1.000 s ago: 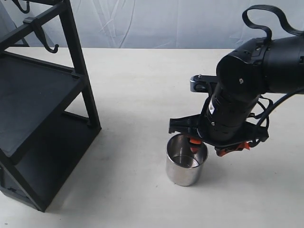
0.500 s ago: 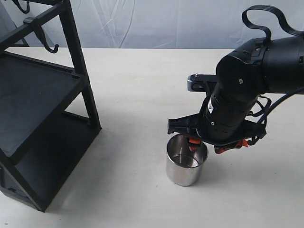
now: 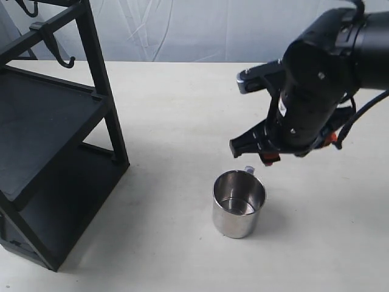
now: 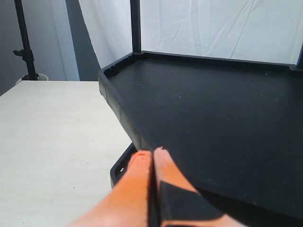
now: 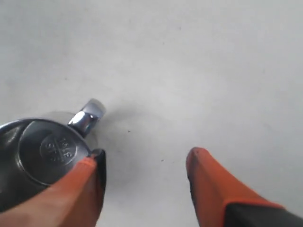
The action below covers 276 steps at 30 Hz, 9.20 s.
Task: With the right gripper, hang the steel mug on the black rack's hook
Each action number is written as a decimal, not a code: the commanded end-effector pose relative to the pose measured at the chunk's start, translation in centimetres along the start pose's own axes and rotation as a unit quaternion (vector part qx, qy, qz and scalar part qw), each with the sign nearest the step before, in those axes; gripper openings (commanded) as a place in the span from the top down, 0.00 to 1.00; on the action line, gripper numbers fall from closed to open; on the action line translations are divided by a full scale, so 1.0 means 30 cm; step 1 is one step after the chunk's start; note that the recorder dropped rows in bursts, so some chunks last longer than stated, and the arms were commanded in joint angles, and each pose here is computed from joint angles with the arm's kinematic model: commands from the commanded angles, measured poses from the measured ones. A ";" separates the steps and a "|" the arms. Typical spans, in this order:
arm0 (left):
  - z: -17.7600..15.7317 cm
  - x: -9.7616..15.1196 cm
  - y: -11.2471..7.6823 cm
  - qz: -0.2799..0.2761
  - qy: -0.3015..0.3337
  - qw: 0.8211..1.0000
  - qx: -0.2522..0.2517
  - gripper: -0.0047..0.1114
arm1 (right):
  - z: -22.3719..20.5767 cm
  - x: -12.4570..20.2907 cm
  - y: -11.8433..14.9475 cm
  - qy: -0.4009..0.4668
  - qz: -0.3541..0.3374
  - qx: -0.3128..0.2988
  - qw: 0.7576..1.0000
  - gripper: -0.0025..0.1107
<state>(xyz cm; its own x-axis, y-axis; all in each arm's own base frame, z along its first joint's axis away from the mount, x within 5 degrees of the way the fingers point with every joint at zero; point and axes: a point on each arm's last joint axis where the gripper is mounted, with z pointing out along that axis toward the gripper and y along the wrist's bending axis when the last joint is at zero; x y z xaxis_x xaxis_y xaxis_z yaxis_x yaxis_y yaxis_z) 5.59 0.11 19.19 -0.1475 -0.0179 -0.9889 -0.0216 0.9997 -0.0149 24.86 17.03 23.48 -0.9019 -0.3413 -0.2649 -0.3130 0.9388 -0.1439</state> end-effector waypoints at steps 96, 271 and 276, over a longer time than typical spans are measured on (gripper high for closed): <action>-0.001 -0.001 0.000 -0.001 -0.002 1.000 0.001 0.95 | -0.347 0.116 0.617 -0.299 -0.588 0.200 0.725 0.99; -0.001 -0.001 0.000 -0.001 -0.002 1.000 0.001 0.95 | -0.541 0.296 -0.056 -0.440 -0.168 0.034 0.881 0.99; -0.001 -0.001 0.000 -0.001 -0.002 1.000 0.001 0.95 | -0.580 0.304 -0.221 -0.475 0.060 -0.001 0.878 0.99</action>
<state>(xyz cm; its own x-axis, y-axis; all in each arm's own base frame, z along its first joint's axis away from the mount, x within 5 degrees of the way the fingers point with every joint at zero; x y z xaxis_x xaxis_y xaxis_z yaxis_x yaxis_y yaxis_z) 5.59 0.11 19.19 -0.1475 -0.0179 -0.9889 -0.0216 0.9997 -0.0149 13.08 11.37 37.56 -0.2521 -0.3432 -0.9048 -0.3869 0.8928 -0.2309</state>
